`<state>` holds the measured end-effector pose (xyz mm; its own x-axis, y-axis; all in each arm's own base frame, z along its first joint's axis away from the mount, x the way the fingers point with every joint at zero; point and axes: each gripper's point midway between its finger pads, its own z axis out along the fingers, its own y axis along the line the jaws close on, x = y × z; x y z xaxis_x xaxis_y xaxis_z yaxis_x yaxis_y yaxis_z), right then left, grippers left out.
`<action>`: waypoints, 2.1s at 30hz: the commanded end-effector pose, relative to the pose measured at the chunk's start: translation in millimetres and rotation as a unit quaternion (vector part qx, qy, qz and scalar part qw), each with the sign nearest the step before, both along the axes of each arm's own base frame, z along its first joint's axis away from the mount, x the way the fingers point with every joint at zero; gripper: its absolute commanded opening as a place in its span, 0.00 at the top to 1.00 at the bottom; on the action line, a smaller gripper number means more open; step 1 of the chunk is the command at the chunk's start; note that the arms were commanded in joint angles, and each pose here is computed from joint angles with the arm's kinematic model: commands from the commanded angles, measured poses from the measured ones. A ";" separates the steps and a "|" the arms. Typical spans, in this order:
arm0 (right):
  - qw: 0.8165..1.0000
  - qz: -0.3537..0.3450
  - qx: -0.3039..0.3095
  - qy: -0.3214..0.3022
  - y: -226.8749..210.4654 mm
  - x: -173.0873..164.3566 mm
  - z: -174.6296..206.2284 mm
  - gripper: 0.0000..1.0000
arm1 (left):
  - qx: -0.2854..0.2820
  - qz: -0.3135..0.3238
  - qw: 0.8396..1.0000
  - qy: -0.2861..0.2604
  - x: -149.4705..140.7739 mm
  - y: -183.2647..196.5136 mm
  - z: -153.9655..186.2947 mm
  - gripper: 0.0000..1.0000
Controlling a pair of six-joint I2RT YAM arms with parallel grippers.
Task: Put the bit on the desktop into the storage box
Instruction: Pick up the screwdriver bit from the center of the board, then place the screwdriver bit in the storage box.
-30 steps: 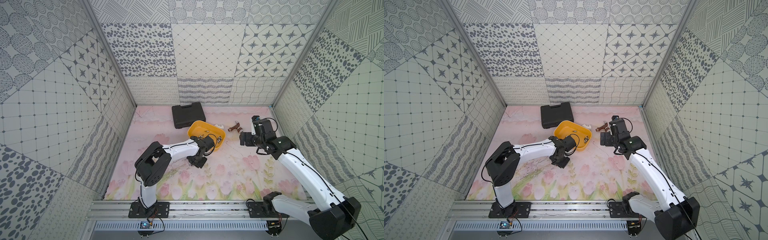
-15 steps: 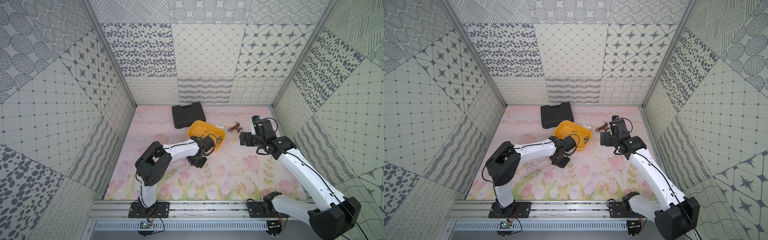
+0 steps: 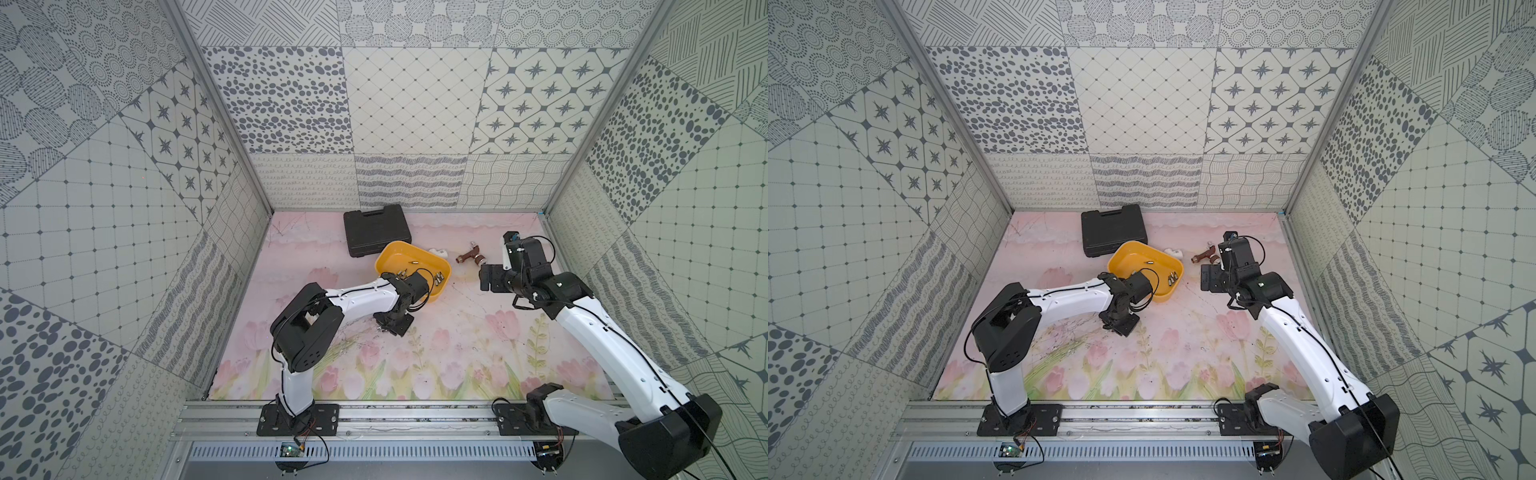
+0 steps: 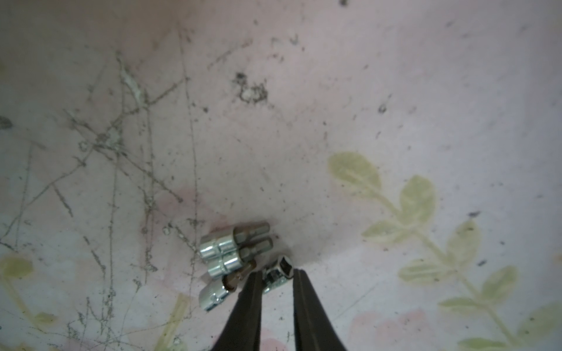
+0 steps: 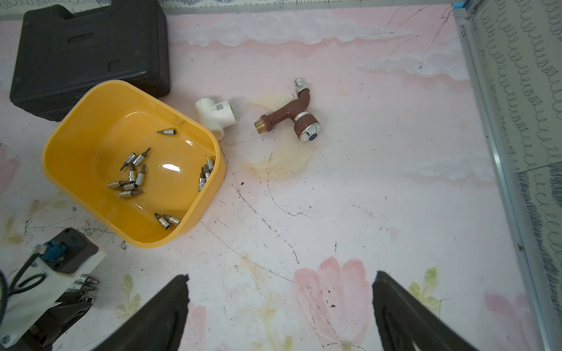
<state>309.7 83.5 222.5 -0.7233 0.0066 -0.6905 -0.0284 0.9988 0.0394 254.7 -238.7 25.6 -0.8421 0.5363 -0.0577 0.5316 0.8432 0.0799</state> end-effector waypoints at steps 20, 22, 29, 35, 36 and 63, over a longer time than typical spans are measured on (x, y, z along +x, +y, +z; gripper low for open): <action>1.000 -0.002 0.005 -0.017 0.4 5.0 7.9 0.03 | -0.010 -0.005 0.999 0.034 -11.0 -5.6 -10.4 0.78; 1.000 -0.002 0.004 -0.018 0.1 4.8 8.9 0.03 | -0.010 -0.005 0.999 0.036 -11.5 -5.6 -11.2 0.79; 1.000 -0.004 0.005 -0.025 -1.6 2.9 13.1 0.03 | -0.022 -0.003 0.999 0.035 -11.9 -9.2 -10.4 0.82; 1.000 -0.004 0.006 -0.024 -1.3 2.8 11.9 0.04 | -0.037 -0.005 0.999 0.026 -10.9 -12.2 -2.2 0.84; 1.000 -0.004 0.006 -0.023 -1.0 2.6 11.4 0.03 | -0.039 -0.005 0.999 0.024 -10.2 -12.8 -0.1 0.84; 1.000 -0.003 0.006 -0.019 -1.0 2.1 8.4 0.04 | -0.118 -0.018 0.985 -0.123 83.1 -38.4 119.8 0.86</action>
<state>309.6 83.4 222.5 -0.7229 0.0067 -0.6909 -0.0282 0.9988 0.0392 317.7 -280.8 128.3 -0.7959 0.4897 -0.3560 0.5333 0.8454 -0.0293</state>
